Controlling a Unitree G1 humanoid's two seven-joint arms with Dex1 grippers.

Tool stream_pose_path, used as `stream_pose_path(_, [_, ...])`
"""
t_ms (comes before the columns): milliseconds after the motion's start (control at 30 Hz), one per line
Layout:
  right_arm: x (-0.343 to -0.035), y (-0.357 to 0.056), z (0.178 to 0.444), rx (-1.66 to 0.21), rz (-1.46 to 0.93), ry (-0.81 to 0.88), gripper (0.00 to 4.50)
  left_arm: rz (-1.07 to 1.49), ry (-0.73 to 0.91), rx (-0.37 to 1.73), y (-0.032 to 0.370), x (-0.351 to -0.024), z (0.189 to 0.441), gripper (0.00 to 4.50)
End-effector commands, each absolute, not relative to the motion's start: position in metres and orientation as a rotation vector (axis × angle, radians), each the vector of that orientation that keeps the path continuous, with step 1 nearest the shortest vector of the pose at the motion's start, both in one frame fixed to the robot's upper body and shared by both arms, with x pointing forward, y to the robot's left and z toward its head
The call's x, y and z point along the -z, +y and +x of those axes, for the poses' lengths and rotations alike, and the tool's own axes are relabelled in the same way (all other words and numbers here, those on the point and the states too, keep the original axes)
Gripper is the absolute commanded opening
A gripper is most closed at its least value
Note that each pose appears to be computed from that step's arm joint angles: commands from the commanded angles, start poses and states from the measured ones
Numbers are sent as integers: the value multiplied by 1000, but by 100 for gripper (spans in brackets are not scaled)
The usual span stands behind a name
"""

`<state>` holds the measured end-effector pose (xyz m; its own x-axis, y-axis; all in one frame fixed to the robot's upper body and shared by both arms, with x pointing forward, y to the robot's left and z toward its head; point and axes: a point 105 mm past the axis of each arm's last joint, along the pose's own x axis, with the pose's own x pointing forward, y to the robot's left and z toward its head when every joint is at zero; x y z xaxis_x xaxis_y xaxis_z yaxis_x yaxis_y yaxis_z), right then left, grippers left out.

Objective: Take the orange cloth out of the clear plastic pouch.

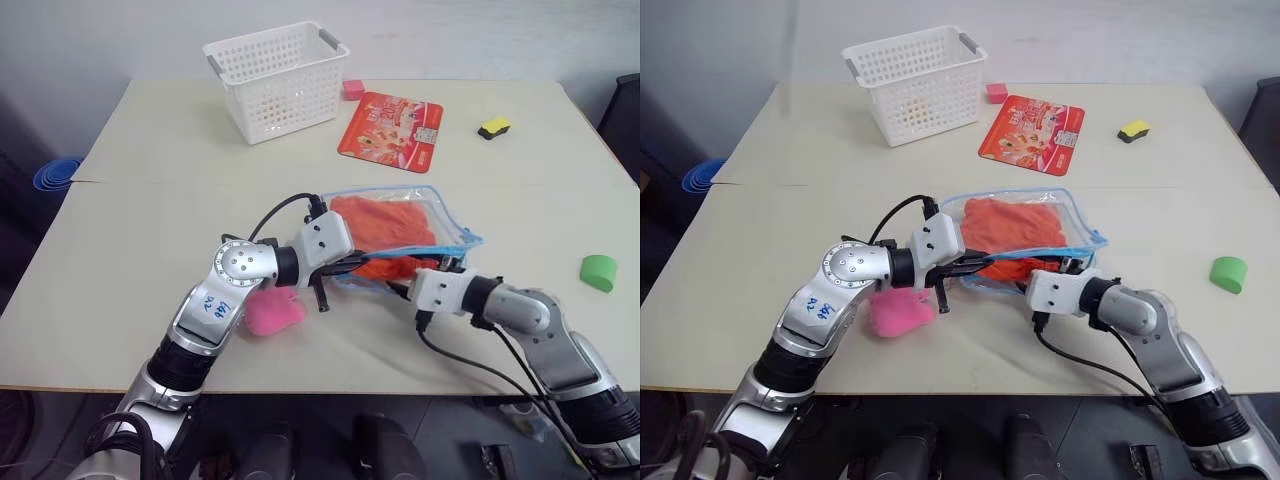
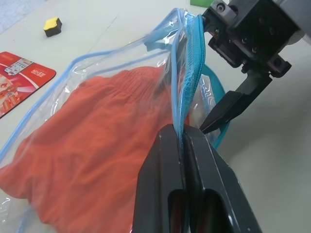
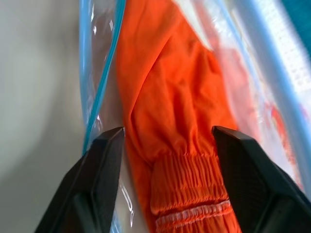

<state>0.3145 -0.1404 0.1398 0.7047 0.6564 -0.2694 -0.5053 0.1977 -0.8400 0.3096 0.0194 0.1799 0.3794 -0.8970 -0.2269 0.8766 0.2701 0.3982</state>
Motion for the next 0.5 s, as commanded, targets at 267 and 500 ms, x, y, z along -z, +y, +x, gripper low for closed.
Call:
stream_pose_path(267, [-142,-130,321,-779,-1249,-277,321,493,-109,1214,14,-194,301,0])
stream_pose_path(500, [-131,-120,331,-773,-1335,-296,440,479,-115,1217,11,-197,300,0])
